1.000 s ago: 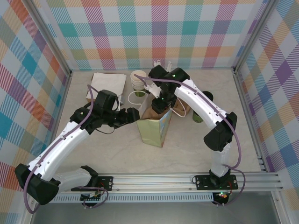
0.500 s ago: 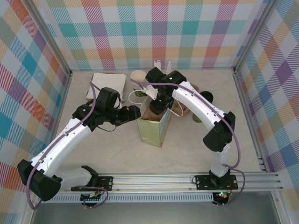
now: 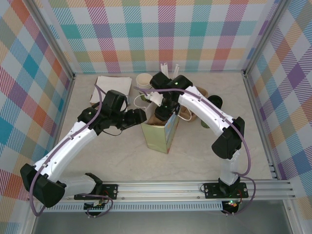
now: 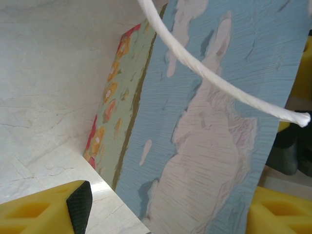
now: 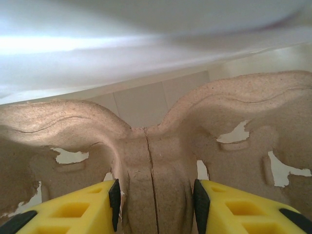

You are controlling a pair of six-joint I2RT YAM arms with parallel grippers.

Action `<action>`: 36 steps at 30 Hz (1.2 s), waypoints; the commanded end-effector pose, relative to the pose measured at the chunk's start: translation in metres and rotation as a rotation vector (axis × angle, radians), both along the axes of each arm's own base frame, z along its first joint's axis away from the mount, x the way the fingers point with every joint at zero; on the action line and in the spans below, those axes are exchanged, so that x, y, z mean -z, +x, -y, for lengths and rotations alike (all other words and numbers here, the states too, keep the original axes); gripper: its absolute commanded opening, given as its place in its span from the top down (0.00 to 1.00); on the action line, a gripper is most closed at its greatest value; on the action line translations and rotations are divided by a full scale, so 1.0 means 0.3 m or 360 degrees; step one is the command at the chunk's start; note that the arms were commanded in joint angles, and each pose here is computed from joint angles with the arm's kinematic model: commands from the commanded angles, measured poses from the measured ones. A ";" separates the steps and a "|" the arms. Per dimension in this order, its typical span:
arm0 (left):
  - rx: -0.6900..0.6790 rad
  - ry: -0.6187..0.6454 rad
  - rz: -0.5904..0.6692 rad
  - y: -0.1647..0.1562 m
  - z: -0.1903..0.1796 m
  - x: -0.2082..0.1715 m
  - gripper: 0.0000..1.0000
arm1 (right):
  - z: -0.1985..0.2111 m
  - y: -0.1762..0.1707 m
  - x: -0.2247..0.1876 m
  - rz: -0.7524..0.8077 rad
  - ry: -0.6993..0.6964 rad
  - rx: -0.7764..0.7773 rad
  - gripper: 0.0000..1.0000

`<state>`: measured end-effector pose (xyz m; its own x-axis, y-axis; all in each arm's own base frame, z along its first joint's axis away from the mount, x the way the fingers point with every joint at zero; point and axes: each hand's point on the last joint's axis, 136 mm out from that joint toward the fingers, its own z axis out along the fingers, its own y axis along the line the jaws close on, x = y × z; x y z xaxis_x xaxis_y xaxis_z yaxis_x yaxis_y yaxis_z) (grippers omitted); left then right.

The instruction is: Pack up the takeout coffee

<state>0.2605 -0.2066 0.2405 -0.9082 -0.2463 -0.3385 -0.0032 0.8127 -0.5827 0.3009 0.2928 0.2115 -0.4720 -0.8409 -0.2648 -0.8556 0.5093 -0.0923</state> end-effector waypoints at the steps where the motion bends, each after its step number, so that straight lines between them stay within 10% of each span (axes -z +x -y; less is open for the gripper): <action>1: -0.0072 0.0062 0.0024 0.018 -0.034 -0.018 0.30 | -0.008 -0.024 -0.003 -0.0020 0.0011 -0.0053 0.55; 36: -0.0138 0.0184 0.0033 0.050 -0.068 -0.005 0.30 | 0.059 -0.090 0.045 -0.0074 -0.0030 -0.0026 0.55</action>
